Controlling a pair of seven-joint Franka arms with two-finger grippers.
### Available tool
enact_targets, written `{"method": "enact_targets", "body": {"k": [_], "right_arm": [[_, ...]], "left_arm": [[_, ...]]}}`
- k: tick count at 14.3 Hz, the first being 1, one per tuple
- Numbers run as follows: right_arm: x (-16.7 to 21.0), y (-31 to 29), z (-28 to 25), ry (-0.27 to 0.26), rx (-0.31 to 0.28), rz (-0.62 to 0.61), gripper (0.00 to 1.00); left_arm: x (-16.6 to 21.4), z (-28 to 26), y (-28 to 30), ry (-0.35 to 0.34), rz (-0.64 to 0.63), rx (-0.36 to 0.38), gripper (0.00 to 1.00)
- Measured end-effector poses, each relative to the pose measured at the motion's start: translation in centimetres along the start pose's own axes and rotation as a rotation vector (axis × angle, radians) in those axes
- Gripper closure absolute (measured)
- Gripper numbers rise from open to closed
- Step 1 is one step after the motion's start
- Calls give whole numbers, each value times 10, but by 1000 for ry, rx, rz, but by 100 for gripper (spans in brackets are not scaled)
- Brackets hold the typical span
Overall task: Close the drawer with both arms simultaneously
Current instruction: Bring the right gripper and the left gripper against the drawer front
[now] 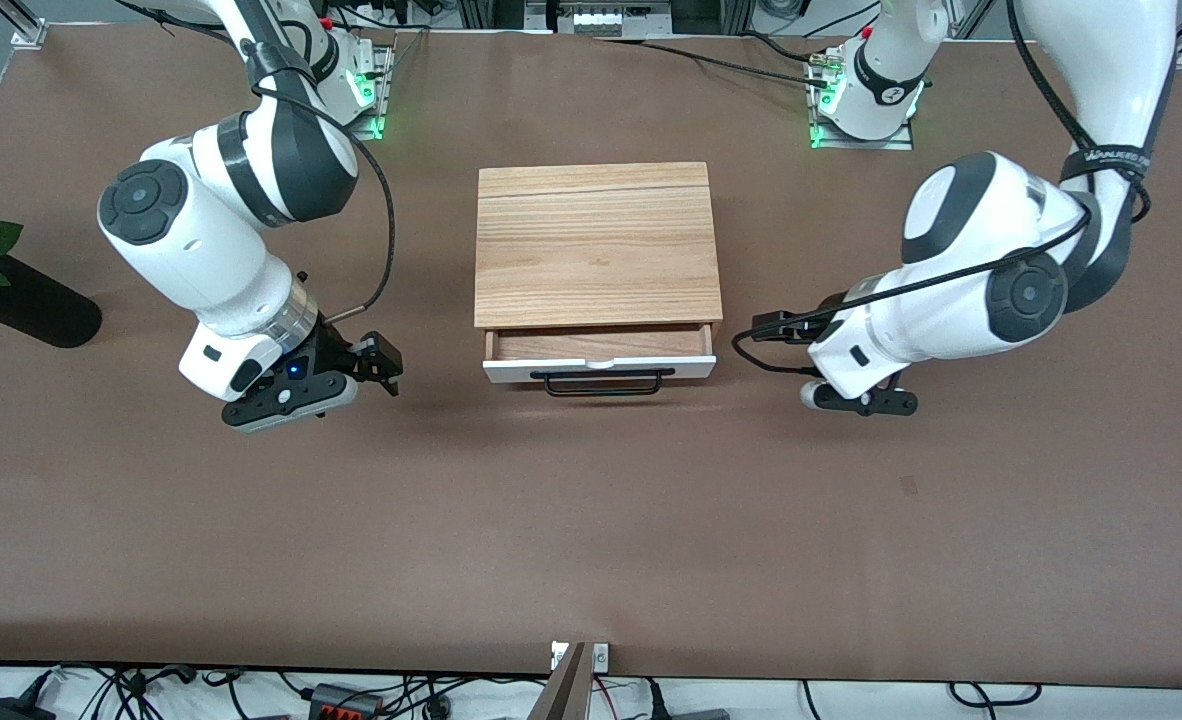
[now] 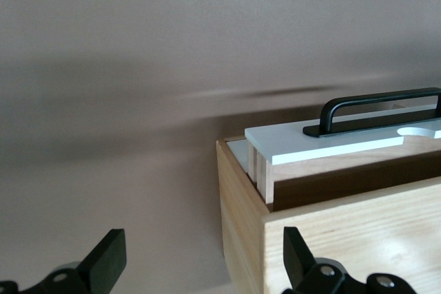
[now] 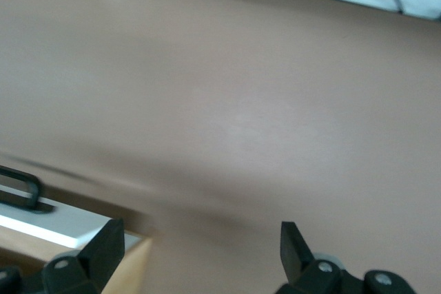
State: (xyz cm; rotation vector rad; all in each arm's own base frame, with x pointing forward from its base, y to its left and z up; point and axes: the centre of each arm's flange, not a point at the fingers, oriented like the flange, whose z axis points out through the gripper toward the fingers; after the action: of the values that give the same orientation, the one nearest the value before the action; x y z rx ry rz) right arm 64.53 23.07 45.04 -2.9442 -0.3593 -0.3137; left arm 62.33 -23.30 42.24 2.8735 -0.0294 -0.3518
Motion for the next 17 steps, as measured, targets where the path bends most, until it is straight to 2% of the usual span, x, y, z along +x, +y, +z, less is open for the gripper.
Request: {"method": "enact_targets", "body": {"k": [4, 11, 12, 16, 17], "right_arm": [[0, -6, 9, -5, 65, 44, 0], [6, -54, 56, 78, 216, 121, 0], [6, -58, 62, 88, 222, 125, 0], [6, -81, 104, 192, 214, 121, 0], [4, -87, 113, 202, 226, 132, 0]], "left_arm": [[2, 13, 10, 7, 5, 24, 0], [7, 13, 5, 24, -4, 20, 0], [8, 13, 6, 30, -4, 17, 0], [20, 25, 7, 65, -10, -5, 0], [22, 29, 9, 71, -17, -10, 0]]}}
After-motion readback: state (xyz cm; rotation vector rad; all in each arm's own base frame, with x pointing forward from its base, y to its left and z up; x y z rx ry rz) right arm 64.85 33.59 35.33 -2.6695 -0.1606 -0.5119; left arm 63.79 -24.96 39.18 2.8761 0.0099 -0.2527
